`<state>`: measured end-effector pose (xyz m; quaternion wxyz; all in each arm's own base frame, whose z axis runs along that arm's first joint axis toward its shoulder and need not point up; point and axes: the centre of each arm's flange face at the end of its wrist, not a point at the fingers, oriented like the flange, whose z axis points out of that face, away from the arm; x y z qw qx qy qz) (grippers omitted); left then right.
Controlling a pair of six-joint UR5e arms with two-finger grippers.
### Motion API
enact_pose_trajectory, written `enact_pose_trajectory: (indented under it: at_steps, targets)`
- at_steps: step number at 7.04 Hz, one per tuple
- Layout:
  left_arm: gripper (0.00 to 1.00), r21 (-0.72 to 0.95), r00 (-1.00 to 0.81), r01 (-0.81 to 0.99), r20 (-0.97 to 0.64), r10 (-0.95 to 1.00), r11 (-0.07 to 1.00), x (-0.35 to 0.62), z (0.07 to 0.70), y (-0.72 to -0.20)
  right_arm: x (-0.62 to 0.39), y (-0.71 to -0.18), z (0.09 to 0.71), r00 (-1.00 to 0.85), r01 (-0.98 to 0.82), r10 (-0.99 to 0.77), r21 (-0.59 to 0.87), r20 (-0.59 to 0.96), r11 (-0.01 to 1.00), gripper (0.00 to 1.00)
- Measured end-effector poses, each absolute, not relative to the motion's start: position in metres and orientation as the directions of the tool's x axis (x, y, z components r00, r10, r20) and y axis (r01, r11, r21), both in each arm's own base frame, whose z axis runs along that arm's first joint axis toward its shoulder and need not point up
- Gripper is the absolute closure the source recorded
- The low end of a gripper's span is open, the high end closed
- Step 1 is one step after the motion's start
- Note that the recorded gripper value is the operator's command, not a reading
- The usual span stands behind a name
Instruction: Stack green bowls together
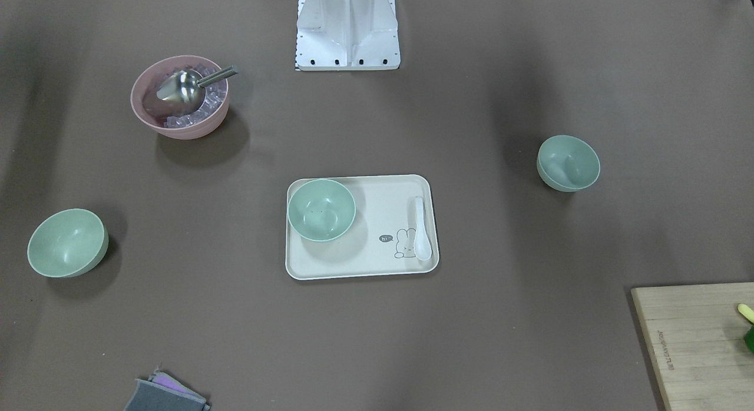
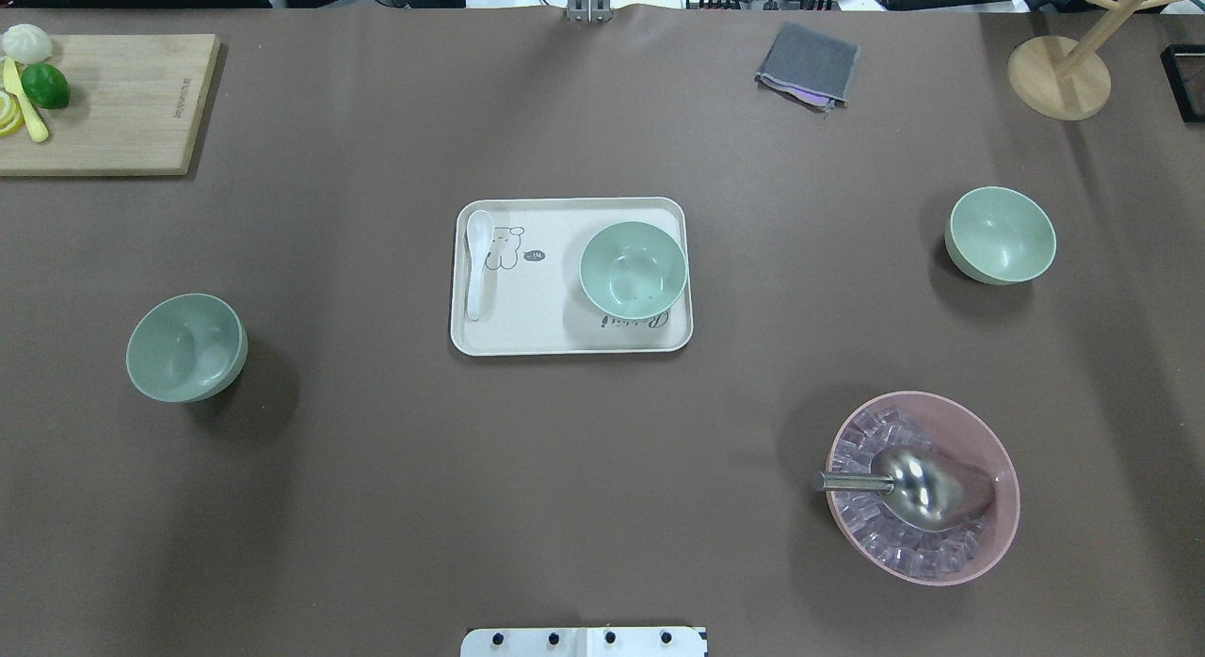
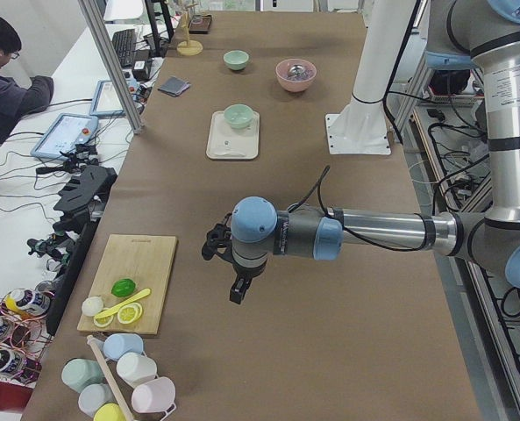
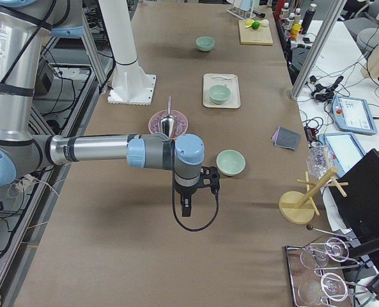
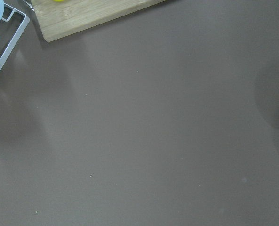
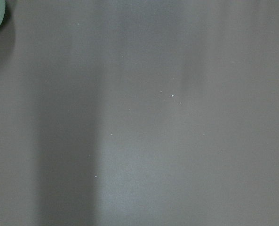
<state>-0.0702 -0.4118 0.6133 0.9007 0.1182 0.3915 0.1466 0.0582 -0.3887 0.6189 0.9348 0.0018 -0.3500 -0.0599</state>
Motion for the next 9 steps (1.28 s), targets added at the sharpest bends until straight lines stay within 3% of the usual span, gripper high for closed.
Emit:
enact_pose_trajectory:
  at_steps: [4,7,9]
  targets:
    - [0.02,0.332,0.674,-0.177,-0.646,0.36,0.927,-0.072,0.61,-0.418,0.058,-0.39,0.617,0.748,0.109,-0.132,0.075,0.65,0.991,0.0]
    - [0.02,0.484,0.682,-0.177,-0.568,0.461,0.857,-0.073,0.58,-0.444,0.058,-0.403,0.597,0.749,0.103,-0.245,0.256,0.615,0.961,0.0]
    - [0.02,0.596,0.696,-0.143,-0.507,0.509,0.79,-0.073,0.559,-0.488,0.058,-0.411,0.582,0.75,0.102,-0.321,0.377,0.579,0.921,0.0]
